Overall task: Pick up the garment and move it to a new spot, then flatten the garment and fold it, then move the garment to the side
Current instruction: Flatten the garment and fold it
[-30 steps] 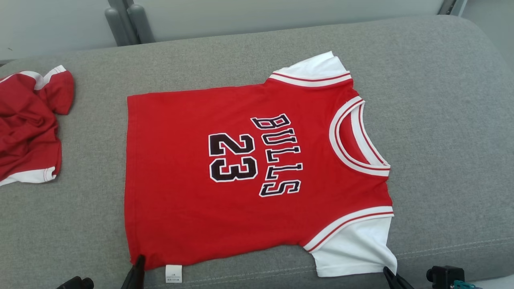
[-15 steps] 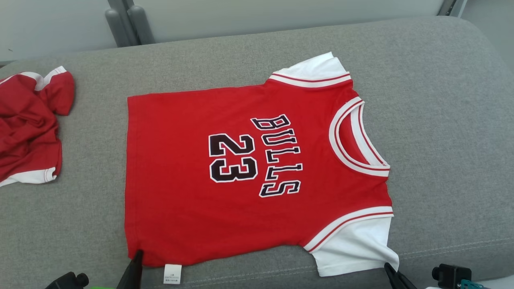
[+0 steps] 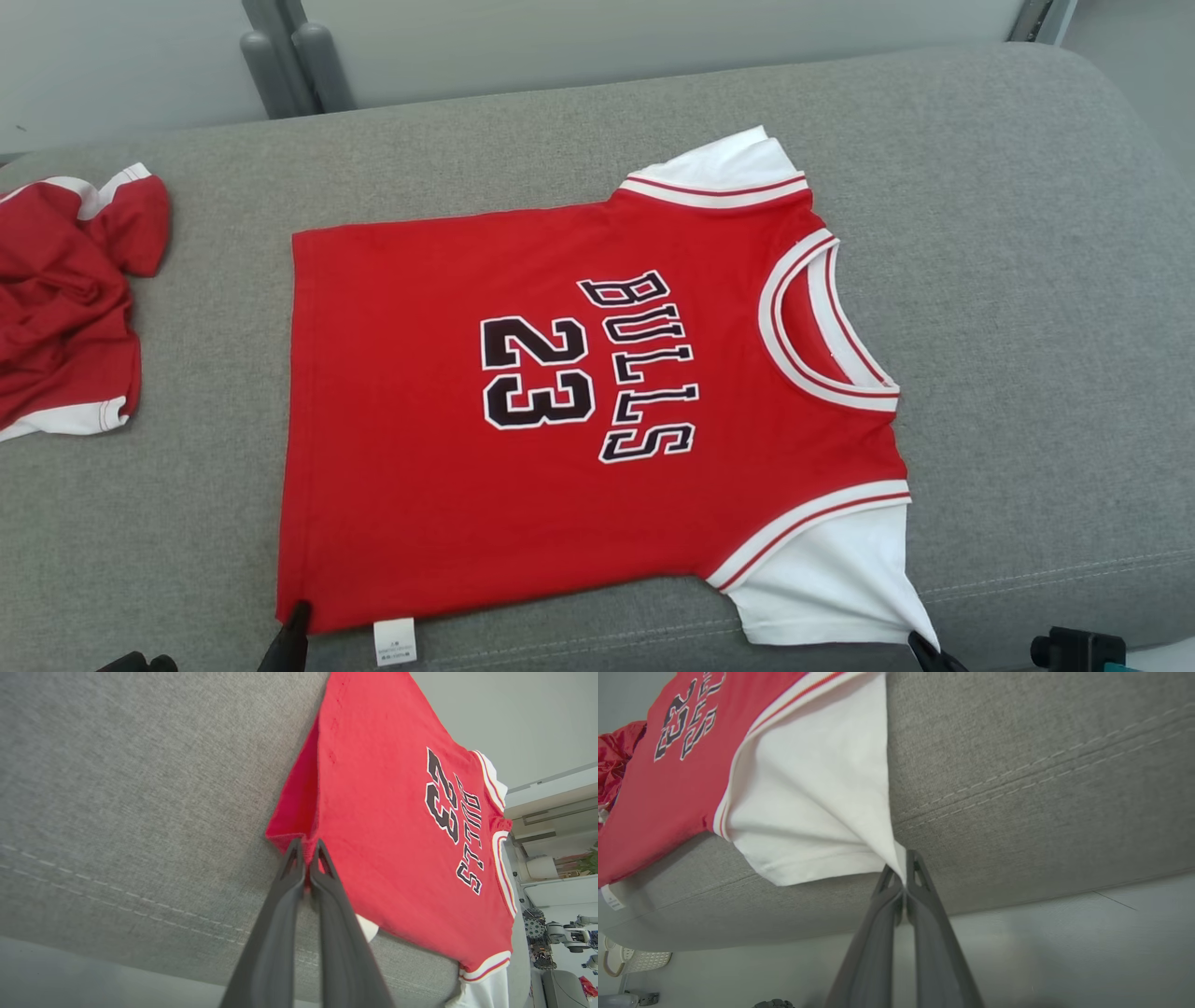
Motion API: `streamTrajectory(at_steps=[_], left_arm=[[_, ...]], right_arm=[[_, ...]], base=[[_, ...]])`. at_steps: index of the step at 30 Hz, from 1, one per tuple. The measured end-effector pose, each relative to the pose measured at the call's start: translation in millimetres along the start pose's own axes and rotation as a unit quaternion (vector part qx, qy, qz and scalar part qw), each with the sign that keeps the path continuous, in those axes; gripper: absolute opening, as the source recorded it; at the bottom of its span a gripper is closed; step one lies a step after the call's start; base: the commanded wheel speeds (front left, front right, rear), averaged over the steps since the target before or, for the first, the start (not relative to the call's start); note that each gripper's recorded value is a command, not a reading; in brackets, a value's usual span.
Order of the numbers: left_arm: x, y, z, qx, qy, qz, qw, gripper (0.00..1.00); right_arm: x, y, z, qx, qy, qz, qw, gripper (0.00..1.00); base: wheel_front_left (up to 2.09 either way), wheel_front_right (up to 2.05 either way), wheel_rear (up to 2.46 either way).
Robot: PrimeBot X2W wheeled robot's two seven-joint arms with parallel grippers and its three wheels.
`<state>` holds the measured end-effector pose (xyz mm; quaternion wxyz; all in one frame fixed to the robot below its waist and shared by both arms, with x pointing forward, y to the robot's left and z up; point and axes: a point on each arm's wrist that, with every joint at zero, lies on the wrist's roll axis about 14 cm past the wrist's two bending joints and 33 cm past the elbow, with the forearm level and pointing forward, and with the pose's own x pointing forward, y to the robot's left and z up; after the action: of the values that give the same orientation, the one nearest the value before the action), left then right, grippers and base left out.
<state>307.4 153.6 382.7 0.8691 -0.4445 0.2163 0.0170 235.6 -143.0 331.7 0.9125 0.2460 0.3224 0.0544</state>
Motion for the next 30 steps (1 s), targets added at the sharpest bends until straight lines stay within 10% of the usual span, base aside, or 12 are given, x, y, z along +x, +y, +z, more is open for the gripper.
streamTrajectory(at_steps=[30], left_arm=[[-32, 7, -7, -0.016, 0.024, 0.016, 0.999, 0.0]], right_arm=[[-36, -3, -3, 0.056, 0.027, 0.012, 0.998, 0.0]], base=[[0.0, 0.0, 0.0]])
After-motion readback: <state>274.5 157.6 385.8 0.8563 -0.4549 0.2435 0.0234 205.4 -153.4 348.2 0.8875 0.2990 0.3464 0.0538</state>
